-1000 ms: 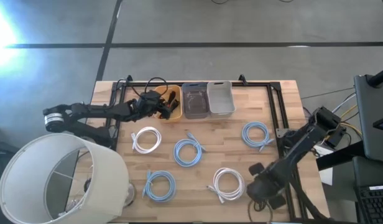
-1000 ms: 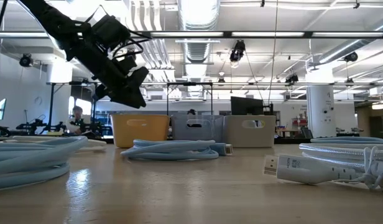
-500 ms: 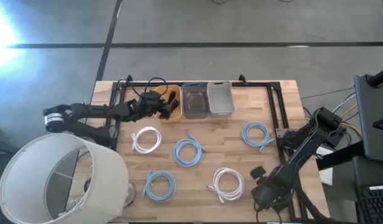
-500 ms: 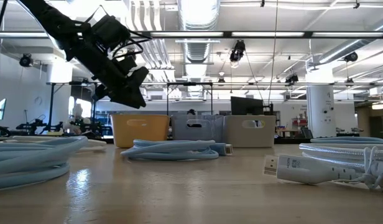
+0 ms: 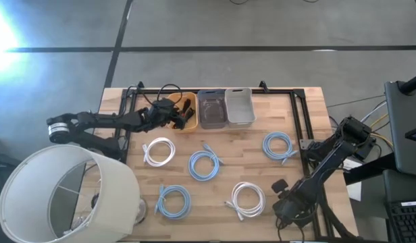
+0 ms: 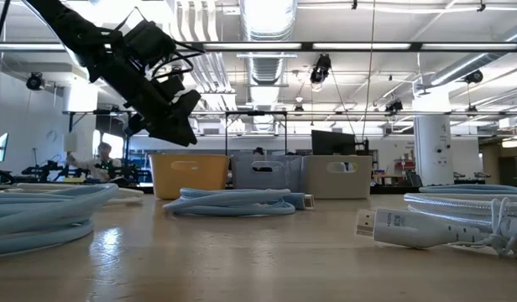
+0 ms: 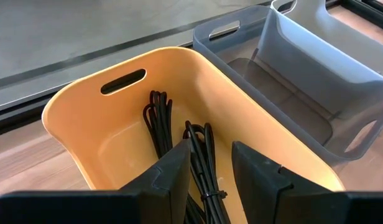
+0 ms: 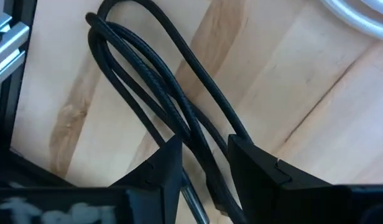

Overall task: Pick & Place USB Port
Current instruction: Put the black usb cable into the yellow bin

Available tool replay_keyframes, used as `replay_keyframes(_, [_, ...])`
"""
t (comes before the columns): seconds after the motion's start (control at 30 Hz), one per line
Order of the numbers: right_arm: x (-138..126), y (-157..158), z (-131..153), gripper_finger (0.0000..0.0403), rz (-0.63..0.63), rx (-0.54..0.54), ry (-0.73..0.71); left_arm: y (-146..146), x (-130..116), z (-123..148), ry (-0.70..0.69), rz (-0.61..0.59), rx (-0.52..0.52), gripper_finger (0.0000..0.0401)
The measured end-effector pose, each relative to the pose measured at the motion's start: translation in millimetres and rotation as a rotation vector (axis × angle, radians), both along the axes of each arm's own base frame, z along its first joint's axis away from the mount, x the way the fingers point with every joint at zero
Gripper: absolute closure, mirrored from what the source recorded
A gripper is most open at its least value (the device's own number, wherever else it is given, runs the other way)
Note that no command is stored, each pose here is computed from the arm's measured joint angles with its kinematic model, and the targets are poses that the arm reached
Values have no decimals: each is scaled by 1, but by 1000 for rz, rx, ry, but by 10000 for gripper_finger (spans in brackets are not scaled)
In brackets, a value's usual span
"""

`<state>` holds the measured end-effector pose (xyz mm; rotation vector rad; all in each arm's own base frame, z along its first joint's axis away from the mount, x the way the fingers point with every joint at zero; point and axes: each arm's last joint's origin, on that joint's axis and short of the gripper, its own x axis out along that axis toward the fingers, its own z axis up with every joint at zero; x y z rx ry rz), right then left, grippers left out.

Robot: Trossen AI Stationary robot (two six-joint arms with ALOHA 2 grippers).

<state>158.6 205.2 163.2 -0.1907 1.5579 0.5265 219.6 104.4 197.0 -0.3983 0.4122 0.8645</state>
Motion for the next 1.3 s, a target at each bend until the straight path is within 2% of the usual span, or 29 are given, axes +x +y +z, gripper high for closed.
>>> replay_keyframes(0.37, [-1, -3, -16, 286, -9, 30, -53, 0, 0, 0, -3, 2, -2, 279])
replay_keyframes(0.47, [-1, -3, -16, 307, -11, 32, -53, 0, 0, 0, -3, 2, -2, 279])
replay_keyframes(0.7, [2, 2, -9, 385, -10, 57, -63, 0, 0, 0, -3, 2, -2, 279])
replay_keyframes(0.87, [8, 9, 4, 388, -11, 91, -90, 0, 0, 0, -3, 2, -2, 279])
replay_keyframes(1.07, [15, 16, 33, 388, -35, 127, -133, 0, 0, 0, -3, -8, -1, 279])
replay_keyframes(1.17, [19, 16, 48, 389, -53, 120, -199, -1, 3, 2, -13, -73, 6, 279])
replay_keyframes(1.3, [24, 6, 72, 389, -98, 78, -324, -4, 9, 8, -56, -217, 42, 279])
